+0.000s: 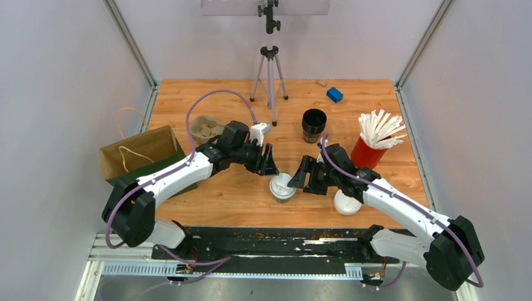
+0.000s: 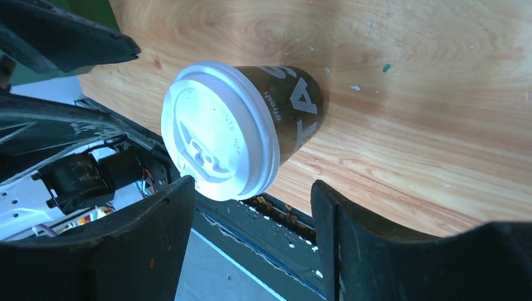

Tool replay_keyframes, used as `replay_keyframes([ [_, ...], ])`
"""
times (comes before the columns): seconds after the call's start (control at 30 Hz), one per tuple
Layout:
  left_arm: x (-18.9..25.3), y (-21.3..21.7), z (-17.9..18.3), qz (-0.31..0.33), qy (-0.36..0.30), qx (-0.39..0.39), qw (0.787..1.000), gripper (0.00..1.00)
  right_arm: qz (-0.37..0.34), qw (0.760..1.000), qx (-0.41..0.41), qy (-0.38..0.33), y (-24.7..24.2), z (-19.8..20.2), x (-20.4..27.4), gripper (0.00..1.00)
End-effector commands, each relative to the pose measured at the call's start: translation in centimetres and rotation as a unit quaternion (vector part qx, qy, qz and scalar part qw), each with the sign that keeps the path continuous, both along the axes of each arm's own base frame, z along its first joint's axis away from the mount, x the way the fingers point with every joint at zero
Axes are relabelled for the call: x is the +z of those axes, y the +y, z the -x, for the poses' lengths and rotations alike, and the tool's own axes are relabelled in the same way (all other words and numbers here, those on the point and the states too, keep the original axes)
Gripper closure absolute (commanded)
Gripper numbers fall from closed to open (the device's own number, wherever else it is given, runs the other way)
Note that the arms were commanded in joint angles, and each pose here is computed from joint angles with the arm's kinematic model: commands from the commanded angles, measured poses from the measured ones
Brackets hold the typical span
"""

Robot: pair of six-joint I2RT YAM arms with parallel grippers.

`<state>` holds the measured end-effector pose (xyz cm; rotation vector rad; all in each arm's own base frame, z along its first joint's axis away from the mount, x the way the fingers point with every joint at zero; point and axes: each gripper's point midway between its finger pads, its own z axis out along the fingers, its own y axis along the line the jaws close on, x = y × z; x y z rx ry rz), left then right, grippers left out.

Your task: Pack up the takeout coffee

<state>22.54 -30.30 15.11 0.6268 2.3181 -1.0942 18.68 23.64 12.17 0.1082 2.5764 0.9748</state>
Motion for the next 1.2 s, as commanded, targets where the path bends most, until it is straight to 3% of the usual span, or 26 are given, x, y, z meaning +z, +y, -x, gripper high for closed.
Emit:
replay_keyframes([
  [0.0, -0.4, -0.7, -0.5, -0.004, -0.014, -0.038, 0.999, 0.38, -0.04, 0.997, -0.055, -0.028, 0.7, -1.4, 2.0, 0.33],
  [0.37, -2.6, -0.8, -0.4, -0.017, 0.003, -0.045, 0.999, 0.42, -0.037, 0.999, -0.026, -0.016, 1.6, -1.2, -0.2, 0.46],
  [0.63, -5.5, 1.6, 0.2, -0.084, 0.025, -0.018, 0.996, 0.49, -0.003, 1.0, -0.018, -0.015, 0.5, -0.6, -2.6, 0.58],
  [1.17, -11.8, 4.6, 2.8, -0.146, 0.093, 0.017, 0.985, 0.54, 0.026, 1.0, -0.008, -0.014, -0.7, 0.1, -5.1, 0.6],
])
